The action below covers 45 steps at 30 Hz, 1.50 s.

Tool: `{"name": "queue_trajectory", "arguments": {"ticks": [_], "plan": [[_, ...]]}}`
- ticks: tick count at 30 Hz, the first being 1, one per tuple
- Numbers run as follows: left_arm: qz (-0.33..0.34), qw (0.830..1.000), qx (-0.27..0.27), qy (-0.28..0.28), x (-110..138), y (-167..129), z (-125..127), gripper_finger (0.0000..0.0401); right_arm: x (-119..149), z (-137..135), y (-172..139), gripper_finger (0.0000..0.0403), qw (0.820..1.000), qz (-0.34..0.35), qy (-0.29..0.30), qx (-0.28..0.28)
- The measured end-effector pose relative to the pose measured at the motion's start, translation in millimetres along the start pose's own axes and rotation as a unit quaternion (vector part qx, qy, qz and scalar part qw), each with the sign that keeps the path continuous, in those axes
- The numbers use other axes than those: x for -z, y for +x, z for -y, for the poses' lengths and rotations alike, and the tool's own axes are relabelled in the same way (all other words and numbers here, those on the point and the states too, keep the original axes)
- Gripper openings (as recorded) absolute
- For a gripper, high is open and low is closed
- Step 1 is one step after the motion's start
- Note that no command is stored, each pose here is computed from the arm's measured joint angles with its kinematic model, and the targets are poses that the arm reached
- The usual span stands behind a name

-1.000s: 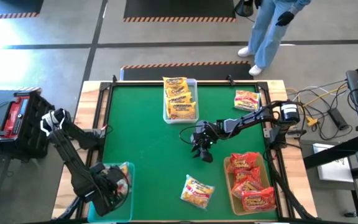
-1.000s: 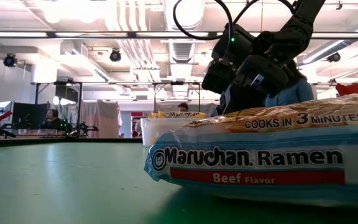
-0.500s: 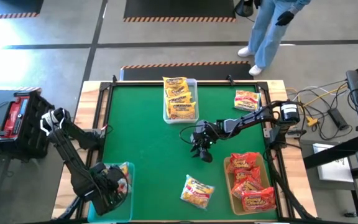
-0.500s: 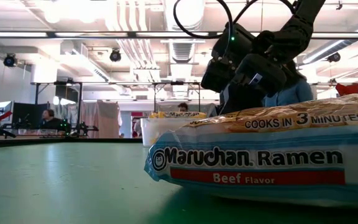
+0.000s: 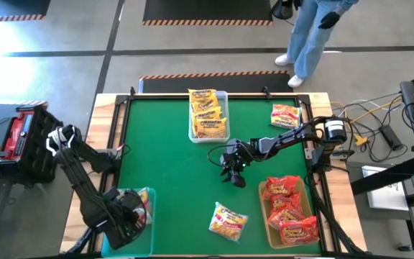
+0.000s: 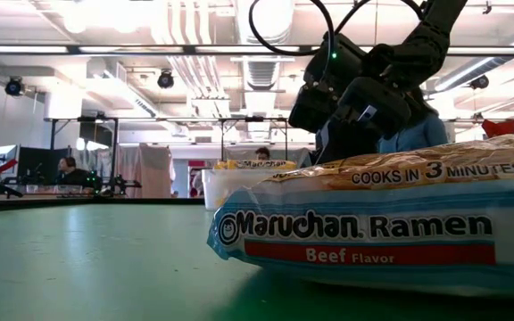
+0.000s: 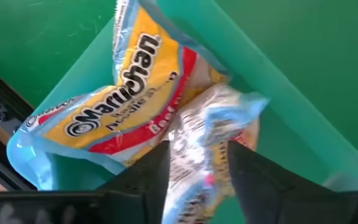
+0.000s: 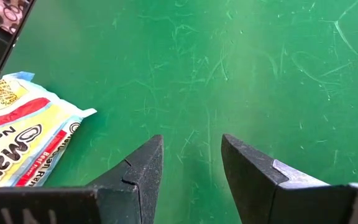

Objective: Sort Maruchan noodles
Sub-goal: Put the middle blue noodle pack into the blue bin, then put the bottom blue noodle pack into the blue bin

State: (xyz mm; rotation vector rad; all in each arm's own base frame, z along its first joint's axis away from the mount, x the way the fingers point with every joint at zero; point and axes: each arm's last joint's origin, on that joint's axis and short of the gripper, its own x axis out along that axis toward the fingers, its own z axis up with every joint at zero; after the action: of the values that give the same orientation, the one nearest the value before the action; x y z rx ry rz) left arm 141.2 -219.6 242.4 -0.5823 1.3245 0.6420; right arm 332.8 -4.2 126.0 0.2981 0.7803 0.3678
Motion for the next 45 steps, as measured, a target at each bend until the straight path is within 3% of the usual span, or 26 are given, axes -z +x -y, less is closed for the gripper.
{"name": "queue_trajectory", "arguments": {"ticks": [9, 16, 22, 32, 39, 45], "plan": [[0.018, 0.999, 0.016, -0.035, -4.3, -23.6, 4.4, 0.0191, -0.3, -0.9, -0.5, 0.0152, 1.000, -0.001, 0.023, -0.013], [0.123, 0.978, 0.096, -0.136, -21.8, -30.8, 17.0, 0.0190, -4.4, -10.9, -2.0, 0.0151, 0.985, -0.021, 0.099, -0.136], [0.137, 0.966, 0.127, -0.178, -47.9, -14.3, 40.0, 0.0189, 0.7, -38.5, 7.8, 0.0151, 0.967, -0.068, 0.135, -0.203], [0.183, 0.963, 0.166, -0.106, -72.7, 10.9, 75.8, 0.0189, 6.7, -115.6, 31.0, 0.0151, 0.958, -0.121, 0.120, -0.230], [0.225, 0.947, 0.231, 0.005, -74.4, 30.1, 113.5, 0.0189, -6.9, -166.3, 38.6, 0.0151, 0.974, -0.076, 0.081, -0.196], [0.237, 0.940, 0.243, 0.035, -71.2, 48.7, 129.7, 0.0189, -1.5, -199.4, 42.7, 0.0151, 0.984, -0.051, 0.079, -0.151]]}}
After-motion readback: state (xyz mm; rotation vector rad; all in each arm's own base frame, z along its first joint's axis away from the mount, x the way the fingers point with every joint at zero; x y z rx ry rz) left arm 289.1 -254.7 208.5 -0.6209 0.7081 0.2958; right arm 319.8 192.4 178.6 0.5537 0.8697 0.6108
